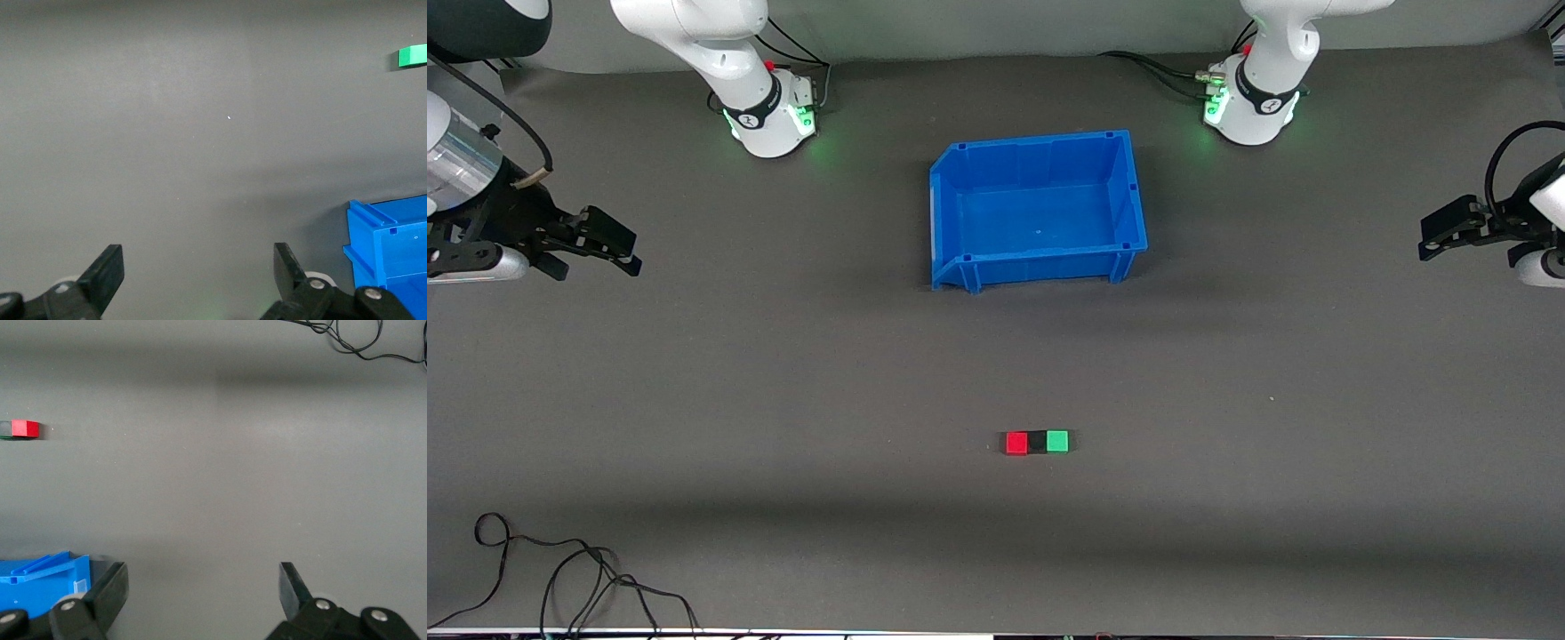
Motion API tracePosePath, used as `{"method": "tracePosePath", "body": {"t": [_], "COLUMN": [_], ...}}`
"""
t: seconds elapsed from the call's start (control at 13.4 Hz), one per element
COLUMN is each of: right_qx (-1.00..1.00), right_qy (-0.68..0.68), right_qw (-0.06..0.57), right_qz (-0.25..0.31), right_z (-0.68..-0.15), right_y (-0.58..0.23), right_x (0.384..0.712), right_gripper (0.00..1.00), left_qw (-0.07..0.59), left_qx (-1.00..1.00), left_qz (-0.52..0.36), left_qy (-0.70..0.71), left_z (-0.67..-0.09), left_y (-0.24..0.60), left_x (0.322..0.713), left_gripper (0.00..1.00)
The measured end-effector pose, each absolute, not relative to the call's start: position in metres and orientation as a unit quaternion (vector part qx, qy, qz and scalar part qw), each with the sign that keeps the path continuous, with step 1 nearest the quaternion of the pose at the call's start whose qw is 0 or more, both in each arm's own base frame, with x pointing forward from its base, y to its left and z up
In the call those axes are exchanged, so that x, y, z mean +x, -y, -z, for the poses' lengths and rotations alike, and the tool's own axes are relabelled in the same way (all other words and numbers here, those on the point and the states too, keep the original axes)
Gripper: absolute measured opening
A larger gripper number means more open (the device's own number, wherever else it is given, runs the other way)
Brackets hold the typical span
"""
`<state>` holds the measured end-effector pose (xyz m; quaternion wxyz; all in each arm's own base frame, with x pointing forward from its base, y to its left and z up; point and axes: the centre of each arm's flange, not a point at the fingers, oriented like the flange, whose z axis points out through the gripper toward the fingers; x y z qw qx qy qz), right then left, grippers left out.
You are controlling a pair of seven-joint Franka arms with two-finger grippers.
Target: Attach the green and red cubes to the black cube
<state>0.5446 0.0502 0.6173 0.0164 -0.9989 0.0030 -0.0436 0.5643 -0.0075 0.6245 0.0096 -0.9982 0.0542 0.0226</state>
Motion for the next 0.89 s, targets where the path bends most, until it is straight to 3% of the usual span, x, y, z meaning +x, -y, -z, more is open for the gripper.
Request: {"method": "tracePosePath", "body": {"t": [0.89], "right_qx": [-0.999], "right_qy": [-0.001], "right_qw": [0.012], "right_qz": [0.041], "right_z": [-0.6159], "right_y": [-0.0508], "right_x": [0.5439], "right_gripper": [1.00], "left_qw": [0.010], "left_qx": [-0.999], "left_qz": [-0.026], "left_qy": [-0.033], "left_z": [-0.6203], "left_y": [-0.0012], "left_x": [0.5667], "left_gripper": [1.00]}}
